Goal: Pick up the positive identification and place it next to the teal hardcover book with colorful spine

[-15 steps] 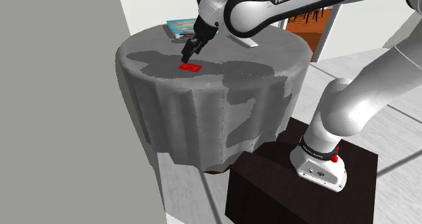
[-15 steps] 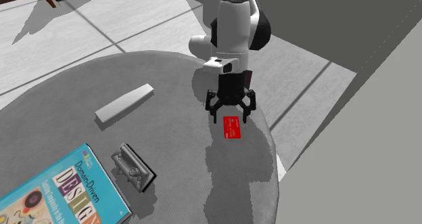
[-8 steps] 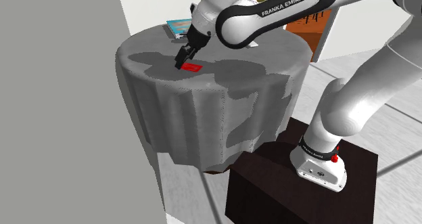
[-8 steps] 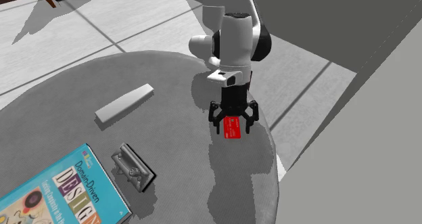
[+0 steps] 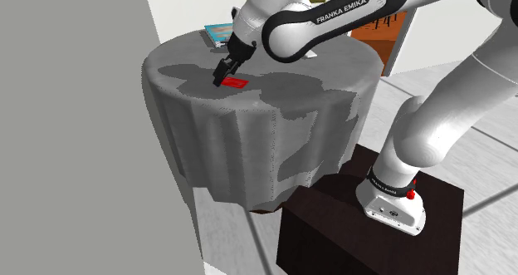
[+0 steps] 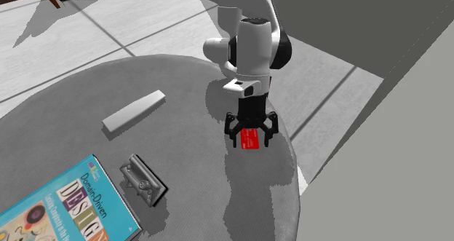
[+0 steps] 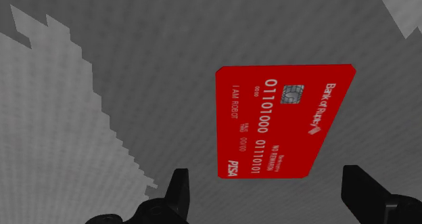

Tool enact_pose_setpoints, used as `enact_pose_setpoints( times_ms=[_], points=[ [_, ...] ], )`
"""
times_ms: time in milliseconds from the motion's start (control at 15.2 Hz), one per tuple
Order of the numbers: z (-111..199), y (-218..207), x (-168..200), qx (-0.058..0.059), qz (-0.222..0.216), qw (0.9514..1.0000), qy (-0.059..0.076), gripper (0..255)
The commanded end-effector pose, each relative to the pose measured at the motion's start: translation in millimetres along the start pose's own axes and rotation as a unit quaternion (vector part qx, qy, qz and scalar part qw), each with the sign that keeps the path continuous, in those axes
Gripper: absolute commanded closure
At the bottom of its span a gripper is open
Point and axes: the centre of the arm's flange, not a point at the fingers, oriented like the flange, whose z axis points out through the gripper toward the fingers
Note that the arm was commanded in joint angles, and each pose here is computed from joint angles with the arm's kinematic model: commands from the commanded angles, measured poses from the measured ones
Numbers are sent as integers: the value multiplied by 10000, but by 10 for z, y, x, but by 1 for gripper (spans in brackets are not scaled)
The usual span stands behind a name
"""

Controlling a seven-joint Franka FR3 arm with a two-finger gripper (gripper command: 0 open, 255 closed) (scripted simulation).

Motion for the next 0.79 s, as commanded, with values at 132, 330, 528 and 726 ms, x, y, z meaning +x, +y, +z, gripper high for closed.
enact_pose_setpoints(
  times_ms=[132,330,528,726],
  points=[
    [2,1,2,0,0,10000,0,255],
    [7,6,-22,0,1,10000,-1,255],
    [14,10,-14,0,1,10000,-1,255],
    [-88,1,58,0,0,10000,0,255]
  ],
)
